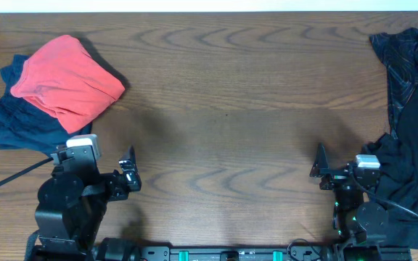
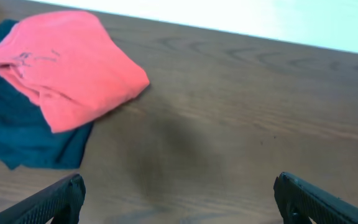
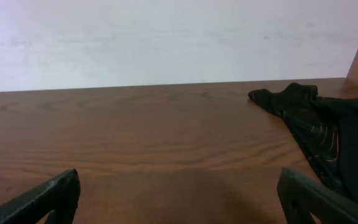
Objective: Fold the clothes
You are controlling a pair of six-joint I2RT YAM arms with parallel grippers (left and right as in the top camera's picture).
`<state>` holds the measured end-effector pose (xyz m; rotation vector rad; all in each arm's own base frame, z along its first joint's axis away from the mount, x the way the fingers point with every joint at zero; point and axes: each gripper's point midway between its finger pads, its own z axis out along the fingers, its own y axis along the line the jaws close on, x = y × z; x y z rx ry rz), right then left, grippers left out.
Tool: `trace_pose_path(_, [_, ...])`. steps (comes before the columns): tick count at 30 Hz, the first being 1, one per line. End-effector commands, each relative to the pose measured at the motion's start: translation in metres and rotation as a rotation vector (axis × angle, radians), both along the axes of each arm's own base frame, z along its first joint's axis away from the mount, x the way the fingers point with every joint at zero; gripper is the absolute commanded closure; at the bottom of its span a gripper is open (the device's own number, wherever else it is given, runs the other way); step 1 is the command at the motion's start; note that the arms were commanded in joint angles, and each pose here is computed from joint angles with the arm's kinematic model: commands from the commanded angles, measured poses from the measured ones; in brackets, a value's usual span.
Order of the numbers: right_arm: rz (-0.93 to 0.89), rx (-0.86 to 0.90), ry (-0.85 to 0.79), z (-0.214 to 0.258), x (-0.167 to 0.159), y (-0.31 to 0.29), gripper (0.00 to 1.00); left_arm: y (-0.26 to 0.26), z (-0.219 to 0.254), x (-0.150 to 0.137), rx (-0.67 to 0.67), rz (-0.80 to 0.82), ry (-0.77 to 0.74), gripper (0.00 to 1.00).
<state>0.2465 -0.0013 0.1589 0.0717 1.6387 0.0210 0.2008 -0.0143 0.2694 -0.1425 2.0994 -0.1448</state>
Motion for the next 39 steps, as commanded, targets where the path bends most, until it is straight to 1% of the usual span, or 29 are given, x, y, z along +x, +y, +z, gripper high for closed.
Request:
trace_pose_path(1, [0.015,-0.012,0.000,-0.001,0.000,0.003,0.01,0.010,-0.006,-0.010,0.013,0.040,0.007,0.02])
trace_pose_path(5, [0.015,-0.012,0.000,-0.001,0.000,0.003,0.01,0.020,-0.027,-0.019,0.003,0.089,0.019,0.02])
trace_pose_path(8, [0.015,-0.012,0.000,-0.001,0.000,0.003,0.01,0.024,-0.046,-0.020,0.033,0.096,0.001,0.02])
trace_pose_path(11, [0.015,-0.012,0.000,-0.001,0.000,0.003,0.01,0.025,-0.066,-0.014,0.086,0.072,-0.052,0.02])
trace_pose_path(16, [0.015,-0.012,0.000,-0.001,0.000,0.003,0.01,0.026,-0.089,0.003,0.092,0.073,-0.159,0.02])
trace_pose_path(21, [0.015,-0.012,0.000,-0.001,0.000,0.003,0.01,0.026,-0.101,0.021,0.112,0.069,-0.281,0.02])
trace_pose_path(28, [0.015,-0.012,0.000,-0.001,0.000,0.003,0.01,0.026,-0.122,0.039,0.129,0.062,-0.367,0.02])
trace_pose_path(31, [0.015,-0.012,0.000,-0.001,0.000,0.003,0.01,0.020,-0.132,0.043,0.158,0.015,-0.382,0.02])
trace_pose_path(39, [0.015,-0.012,0.000,-0.001,0.000,0.003,0.01,0.020,-0.131,0.043,0.139,0.021,-0.384,0.02])
